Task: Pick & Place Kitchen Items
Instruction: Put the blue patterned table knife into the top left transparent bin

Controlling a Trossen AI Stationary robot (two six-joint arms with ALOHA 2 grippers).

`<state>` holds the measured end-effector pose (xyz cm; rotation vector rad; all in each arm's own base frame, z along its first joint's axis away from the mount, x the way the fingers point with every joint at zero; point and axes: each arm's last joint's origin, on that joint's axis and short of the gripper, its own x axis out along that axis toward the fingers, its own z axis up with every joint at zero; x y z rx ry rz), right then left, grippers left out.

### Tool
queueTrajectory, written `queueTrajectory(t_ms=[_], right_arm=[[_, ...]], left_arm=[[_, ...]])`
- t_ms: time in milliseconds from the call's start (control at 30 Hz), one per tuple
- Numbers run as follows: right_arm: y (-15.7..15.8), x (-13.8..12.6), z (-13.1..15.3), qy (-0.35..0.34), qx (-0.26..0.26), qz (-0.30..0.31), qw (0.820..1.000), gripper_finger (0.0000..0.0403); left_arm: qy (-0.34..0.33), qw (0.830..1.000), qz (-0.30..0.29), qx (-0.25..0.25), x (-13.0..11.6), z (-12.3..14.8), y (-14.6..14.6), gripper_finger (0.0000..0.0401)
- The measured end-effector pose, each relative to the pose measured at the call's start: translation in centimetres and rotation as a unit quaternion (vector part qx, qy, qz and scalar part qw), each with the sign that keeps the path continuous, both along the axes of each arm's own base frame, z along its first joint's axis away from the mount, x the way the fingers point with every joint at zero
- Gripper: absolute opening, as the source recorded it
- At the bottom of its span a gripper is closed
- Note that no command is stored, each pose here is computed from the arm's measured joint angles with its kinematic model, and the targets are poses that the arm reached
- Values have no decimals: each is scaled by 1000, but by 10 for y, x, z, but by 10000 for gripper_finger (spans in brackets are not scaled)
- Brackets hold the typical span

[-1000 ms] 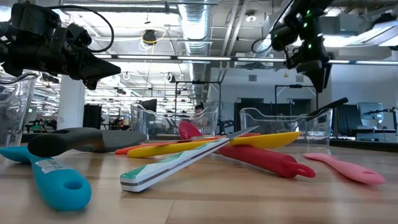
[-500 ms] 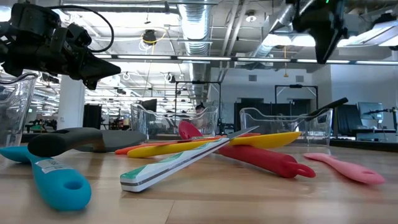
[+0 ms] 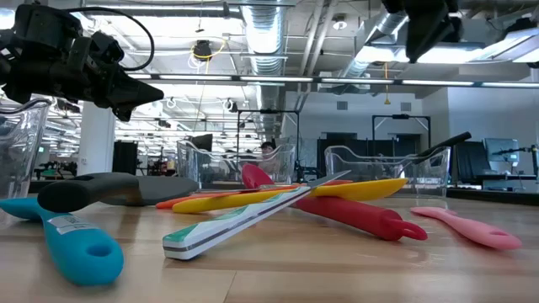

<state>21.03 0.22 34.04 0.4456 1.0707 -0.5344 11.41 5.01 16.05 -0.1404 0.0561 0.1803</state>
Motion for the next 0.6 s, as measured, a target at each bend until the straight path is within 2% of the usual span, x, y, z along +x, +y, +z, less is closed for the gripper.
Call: queueTrajectory(t_ms=[100,233,333,600], right_arm=[[17,12,-7,10,-26,71,997,72],[39,22,-18,43,-139,127,981,68],[54,25,-23,45,-200,131,970,65],[93,33,-39,6,-338,95,936,60]], left_arm=[[0,1000,0,0,0,0,0,8],[-1,1000,0,0,0,0,0,8],[-1,1000,0,0,0,0,0,8],[-2,1000,0,2,0,0,0,8]])
